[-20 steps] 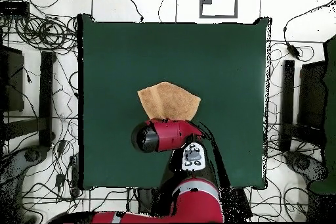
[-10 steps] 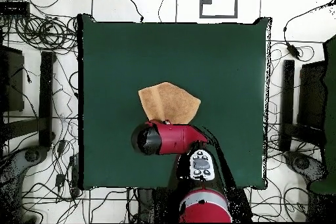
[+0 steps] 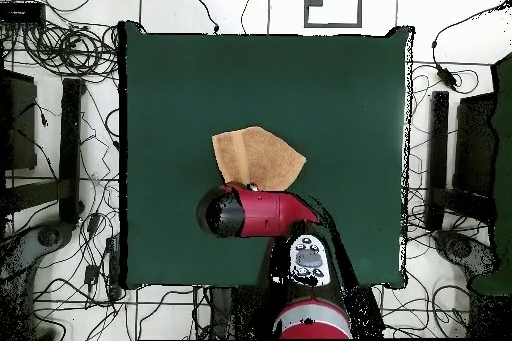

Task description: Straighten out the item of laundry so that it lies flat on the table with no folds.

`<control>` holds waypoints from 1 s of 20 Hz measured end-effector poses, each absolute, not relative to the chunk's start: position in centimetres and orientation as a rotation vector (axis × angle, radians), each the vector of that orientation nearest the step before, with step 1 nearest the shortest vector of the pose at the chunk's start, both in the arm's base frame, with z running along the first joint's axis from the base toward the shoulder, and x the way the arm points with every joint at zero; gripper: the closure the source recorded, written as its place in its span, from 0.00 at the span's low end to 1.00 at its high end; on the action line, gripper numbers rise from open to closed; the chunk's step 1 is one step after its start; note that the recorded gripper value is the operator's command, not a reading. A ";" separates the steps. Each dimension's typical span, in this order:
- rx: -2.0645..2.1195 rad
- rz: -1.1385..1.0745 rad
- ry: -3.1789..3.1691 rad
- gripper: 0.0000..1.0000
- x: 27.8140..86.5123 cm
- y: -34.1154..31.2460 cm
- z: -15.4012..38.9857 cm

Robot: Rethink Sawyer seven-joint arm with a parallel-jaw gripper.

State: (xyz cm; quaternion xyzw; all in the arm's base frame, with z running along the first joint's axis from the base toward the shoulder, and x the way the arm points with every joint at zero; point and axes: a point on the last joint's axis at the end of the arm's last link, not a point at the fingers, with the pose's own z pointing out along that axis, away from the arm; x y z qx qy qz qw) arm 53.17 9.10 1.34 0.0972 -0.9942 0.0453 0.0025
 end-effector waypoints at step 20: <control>0.212 0.073 -3.025 1.00 52.9 10.5 4.2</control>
